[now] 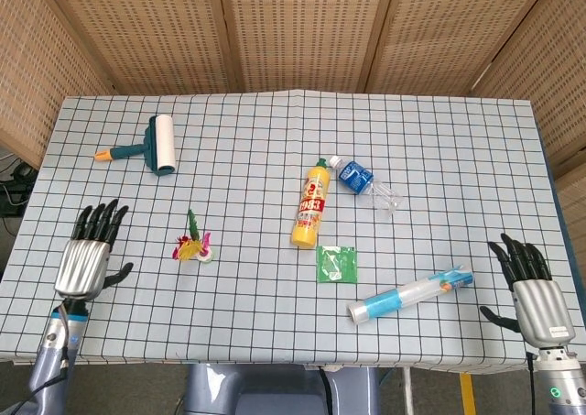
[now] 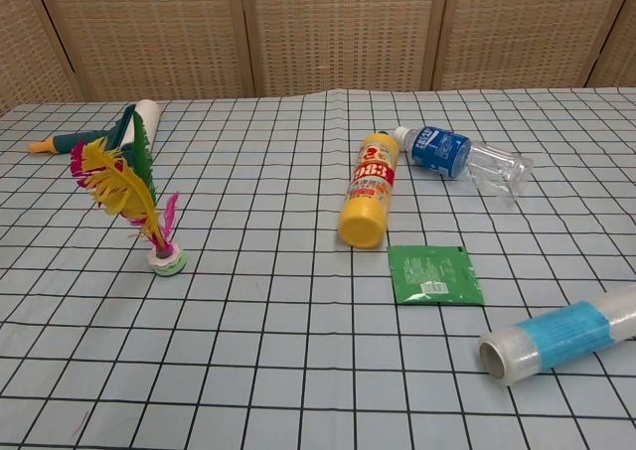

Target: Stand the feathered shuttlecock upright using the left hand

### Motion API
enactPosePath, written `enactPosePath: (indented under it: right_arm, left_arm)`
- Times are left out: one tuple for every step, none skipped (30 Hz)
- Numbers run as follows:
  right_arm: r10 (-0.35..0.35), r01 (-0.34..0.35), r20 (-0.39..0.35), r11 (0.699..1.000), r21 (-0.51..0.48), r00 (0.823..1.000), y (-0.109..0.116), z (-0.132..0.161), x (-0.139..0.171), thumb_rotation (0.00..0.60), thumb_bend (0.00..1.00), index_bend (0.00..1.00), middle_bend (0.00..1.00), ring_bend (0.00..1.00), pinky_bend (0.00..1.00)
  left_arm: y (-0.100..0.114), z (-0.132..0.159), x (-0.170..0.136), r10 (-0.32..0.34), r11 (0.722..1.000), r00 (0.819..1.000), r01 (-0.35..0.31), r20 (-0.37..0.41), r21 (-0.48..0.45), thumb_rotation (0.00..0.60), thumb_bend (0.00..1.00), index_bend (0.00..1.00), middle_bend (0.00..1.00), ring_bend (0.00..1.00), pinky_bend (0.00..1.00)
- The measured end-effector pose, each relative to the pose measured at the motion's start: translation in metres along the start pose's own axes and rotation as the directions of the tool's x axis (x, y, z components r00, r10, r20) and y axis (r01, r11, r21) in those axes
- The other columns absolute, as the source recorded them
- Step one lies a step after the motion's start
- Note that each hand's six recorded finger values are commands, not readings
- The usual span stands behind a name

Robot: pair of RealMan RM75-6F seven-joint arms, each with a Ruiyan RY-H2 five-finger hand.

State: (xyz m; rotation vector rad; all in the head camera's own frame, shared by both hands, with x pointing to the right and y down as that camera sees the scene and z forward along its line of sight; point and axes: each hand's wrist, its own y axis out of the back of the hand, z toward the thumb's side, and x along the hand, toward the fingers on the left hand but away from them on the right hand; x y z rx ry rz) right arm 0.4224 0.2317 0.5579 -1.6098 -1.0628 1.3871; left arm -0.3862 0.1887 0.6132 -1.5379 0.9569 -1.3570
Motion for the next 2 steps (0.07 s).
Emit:
enactPosePath:
  right_arm:
    - [-0.004,0.004,-0.003,1.0,0.004,1.0,0.0003,0.001,0.0002,0.6,0.11,0.03,0.0,0.0,0.08]
    - [-0.006,0.006,-0.005,1.0,0.008,1.0,0.0006,0.0018,0.0005,0.6,0.11,0.03,0.0,0.0,0.08]
  left_arm:
    - [0.0011,-0.0075,-0.0095,0.0,1.0,1.0,0.0,-0.011,0.029,0.6,0.22,0.01,0.0,0.0,0.0]
    - [0.0014,-0.0132,-0.0164,-0.006,0.999,1.0,0.007,-0.018,0.051,0.6,0.22,0.01,0.0,0.0,0.0]
